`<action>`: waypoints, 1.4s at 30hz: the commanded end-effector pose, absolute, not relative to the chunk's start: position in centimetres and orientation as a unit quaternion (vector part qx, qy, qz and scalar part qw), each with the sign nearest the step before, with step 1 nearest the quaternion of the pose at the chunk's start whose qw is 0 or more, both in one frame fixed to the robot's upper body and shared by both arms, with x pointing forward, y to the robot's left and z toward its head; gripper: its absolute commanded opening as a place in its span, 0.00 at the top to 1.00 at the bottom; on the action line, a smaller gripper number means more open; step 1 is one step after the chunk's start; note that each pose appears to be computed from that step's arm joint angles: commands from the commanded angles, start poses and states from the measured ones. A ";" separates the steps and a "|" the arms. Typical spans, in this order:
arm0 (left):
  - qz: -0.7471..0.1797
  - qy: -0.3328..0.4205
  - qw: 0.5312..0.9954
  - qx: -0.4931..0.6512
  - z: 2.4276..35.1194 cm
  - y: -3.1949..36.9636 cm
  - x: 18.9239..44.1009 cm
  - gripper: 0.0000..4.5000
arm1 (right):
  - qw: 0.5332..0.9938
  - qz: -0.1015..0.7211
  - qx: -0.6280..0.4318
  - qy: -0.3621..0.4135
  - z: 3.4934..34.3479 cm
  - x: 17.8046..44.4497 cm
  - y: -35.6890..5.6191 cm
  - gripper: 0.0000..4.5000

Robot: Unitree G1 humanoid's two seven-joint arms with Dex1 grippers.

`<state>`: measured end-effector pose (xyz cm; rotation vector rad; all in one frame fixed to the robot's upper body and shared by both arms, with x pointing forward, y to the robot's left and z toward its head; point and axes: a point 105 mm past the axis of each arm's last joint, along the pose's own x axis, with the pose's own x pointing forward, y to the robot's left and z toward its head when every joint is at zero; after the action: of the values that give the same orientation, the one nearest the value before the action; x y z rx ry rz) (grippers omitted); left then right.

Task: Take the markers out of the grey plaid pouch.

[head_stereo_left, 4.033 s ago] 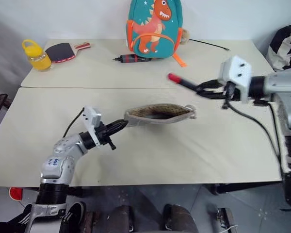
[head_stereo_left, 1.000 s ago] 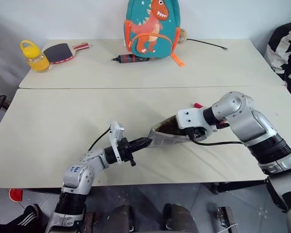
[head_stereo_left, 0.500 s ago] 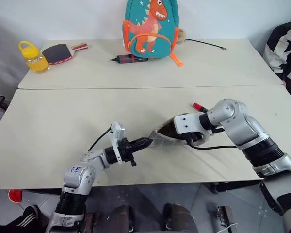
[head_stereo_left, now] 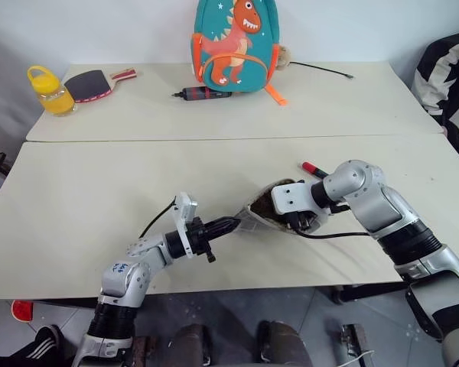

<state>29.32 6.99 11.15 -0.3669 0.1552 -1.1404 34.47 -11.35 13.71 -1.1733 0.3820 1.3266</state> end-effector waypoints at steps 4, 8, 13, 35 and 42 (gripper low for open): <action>-0.539 0.058 0.823 -0.167 11.5 6.9 29.1 1.00 | 0.655 0.573 -0.471 0.143 16.1 33.9 -12.0 0.77; -0.539 0.053 0.825 -0.163 11.8 7.0 29.2 1.00 | 0.680 0.578 -0.436 0.116 19.0 33.0 -12.0 0.77; -0.536 0.045 0.828 -0.159 12.2 7.2 29.5 1.00 | 0.695 0.575 -0.419 0.104 21.2 32.2 -12.9 0.77; -0.326 -0.092 0.934 0.113 18.4 19.6 34.9 1.00 | 0.784 0.519 -0.341 -0.030 27.7 33.6 -12.8 0.77; -0.236 -0.089 0.921 0.296 17.1 22.0 35.3 1.00 | 0.778 0.454 -0.427 0.076 19.0 36.4 -16.2 0.77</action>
<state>35.37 22.29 17.63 0.5721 -0.1745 -0.5017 35.94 -16.22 18.19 -0.8424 0.2240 1.0196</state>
